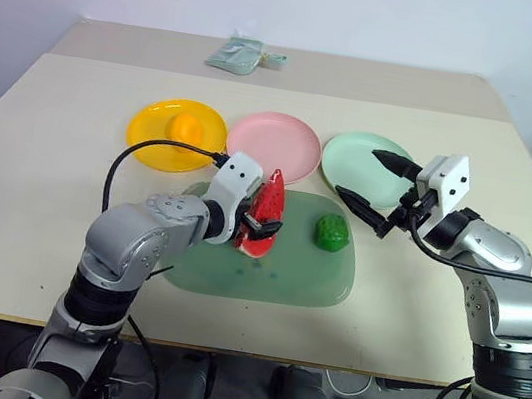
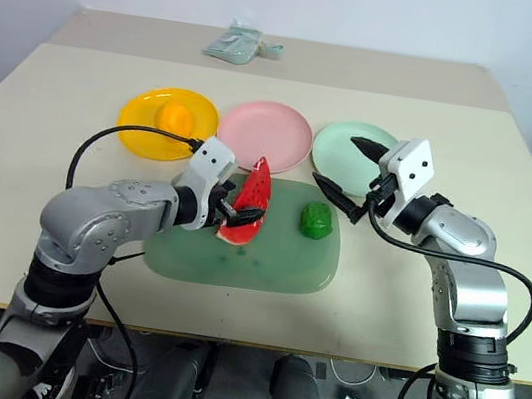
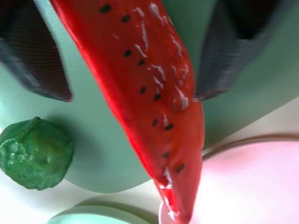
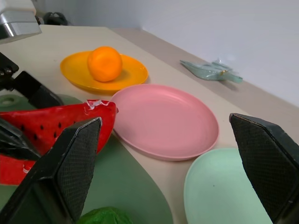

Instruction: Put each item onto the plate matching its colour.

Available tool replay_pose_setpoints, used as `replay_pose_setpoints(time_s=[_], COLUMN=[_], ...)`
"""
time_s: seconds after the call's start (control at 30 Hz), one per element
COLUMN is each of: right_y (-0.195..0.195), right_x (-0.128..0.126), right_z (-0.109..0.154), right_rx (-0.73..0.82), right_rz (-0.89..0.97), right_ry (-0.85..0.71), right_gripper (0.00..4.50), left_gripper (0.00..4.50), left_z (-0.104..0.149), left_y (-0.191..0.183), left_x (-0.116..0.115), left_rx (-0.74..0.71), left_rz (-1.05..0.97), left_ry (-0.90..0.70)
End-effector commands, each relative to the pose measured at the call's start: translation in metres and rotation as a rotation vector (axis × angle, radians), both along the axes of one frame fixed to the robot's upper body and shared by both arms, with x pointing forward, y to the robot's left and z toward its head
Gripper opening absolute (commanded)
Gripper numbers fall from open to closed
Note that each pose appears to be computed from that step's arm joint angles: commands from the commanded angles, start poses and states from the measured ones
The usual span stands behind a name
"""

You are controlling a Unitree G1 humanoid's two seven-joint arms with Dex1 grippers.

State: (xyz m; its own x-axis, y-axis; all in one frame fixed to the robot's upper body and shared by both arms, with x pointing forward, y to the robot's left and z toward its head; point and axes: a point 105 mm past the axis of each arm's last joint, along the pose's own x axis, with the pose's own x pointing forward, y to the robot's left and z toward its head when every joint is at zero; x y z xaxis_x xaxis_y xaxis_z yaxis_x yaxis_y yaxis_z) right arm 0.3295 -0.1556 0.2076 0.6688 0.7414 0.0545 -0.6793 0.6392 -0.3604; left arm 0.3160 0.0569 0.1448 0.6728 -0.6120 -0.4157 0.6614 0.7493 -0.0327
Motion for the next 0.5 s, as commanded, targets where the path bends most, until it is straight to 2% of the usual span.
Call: replay_pose_setpoints(time_s=[0.03,0.07,0.33,0.5], right_y=[0.0065,0.0069,0.0084,0.0098], right_x=[-0.0057,-0.0059,-0.0049,-0.0046], right_z=[0.0164,0.0167,0.0159,0.0171], right_rx=[0.004,0.004,-0.004,-0.001], right_rz=[0.023,0.025,0.024,0.029], right_ry=[-0.061,-0.059,-0.061,-0.062], right_gripper=[4.50,4.50,4.50,4.50], left_gripper=[2.18,1.69,1.69,0.55], left_z=[0.0056,0.0053,0.0093,0.0106], left_y=[0.0005,0.0009,0.0025,0.0009], left_x=[0.0012,0.0014,0.0043,0.0054], left_rx=[-0.002,0.003,-0.006,-0.001], left_rz=[0.001,0.001,0.002,-0.015], left_ry=[-0.039,-0.040,-0.063,-0.080])
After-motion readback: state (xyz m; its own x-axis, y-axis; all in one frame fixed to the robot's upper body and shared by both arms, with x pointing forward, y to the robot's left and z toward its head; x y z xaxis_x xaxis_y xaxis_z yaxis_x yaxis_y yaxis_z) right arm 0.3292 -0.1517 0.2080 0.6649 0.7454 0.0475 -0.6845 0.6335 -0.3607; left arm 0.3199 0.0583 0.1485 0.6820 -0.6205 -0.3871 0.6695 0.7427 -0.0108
